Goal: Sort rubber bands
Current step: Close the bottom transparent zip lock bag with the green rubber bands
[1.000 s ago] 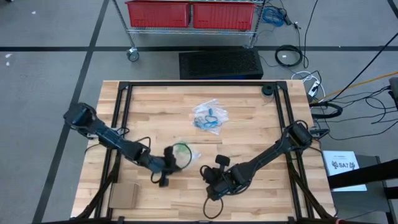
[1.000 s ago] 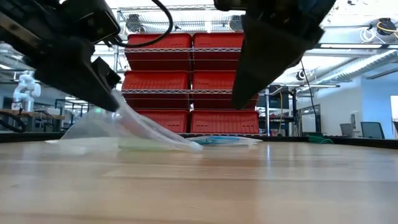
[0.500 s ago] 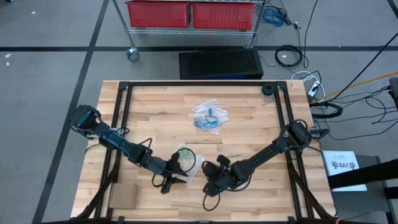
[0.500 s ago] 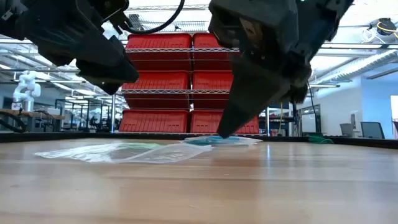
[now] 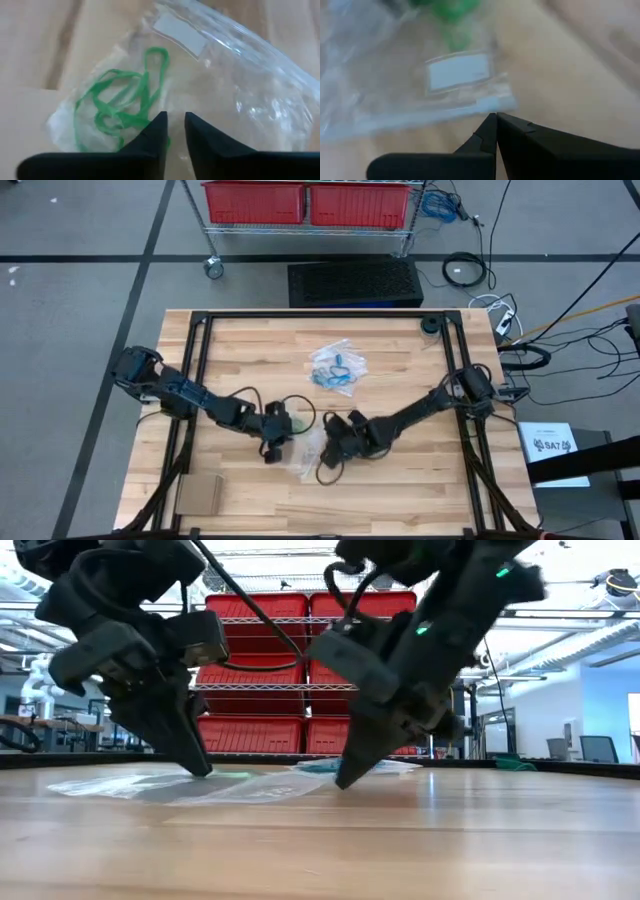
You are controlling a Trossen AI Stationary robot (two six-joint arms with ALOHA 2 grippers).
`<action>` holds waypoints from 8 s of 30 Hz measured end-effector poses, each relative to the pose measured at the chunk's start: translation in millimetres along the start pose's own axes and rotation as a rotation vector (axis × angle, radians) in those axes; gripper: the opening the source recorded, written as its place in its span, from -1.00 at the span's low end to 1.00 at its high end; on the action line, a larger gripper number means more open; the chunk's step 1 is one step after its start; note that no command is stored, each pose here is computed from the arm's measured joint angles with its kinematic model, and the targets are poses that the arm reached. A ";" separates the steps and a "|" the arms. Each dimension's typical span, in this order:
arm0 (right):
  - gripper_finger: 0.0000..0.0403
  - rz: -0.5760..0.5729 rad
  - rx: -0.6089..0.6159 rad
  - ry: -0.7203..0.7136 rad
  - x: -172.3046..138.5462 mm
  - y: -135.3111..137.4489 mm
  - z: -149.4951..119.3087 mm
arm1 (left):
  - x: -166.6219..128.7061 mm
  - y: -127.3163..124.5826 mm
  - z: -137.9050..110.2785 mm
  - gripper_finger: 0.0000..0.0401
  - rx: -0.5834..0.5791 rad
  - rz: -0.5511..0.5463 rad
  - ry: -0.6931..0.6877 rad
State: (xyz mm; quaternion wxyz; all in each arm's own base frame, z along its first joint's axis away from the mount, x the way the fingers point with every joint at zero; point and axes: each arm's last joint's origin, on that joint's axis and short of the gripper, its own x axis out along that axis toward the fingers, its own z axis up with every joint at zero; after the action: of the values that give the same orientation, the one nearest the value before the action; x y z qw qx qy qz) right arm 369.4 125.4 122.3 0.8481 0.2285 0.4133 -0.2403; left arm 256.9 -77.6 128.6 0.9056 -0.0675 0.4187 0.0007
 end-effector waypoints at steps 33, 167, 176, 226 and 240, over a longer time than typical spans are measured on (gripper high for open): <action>-1.00 0.322 -0.220 0.130 -13.8 24.2 -8.6 | -31.2 65.6 -17.5 -0.99 -0.136 0.001 0.087; -0.96 0.116 -0.428 -0.417 -93.9 -20.6 67.0 | -49.0 57.3 44.6 -0.98 -0.185 -0.294 -0.632; -0.60 0.298 -0.332 -0.412 -99.2 -23.6 84.2 | -47.0 57.2 42.0 -0.99 -0.086 -0.256 -0.614; -0.98 0.403 -0.265 -0.221 -72.9 -46.6 98.5 | -49.1 55.8 44.7 -1.00 -0.030 -0.189 -0.674; -0.98 0.342 -0.279 -0.052 -72.4 -45.1 73.7 | -50.9 56.1 46.8 -1.00 -0.035 -0.178 -0.705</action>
State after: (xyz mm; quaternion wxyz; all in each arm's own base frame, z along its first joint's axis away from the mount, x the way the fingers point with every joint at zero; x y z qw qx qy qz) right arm 346.7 62.9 213.4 0.9103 0.1695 0.3755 -0.0395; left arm 256.1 -13.5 190.3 0.9895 -0.1149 0.0733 -0.0475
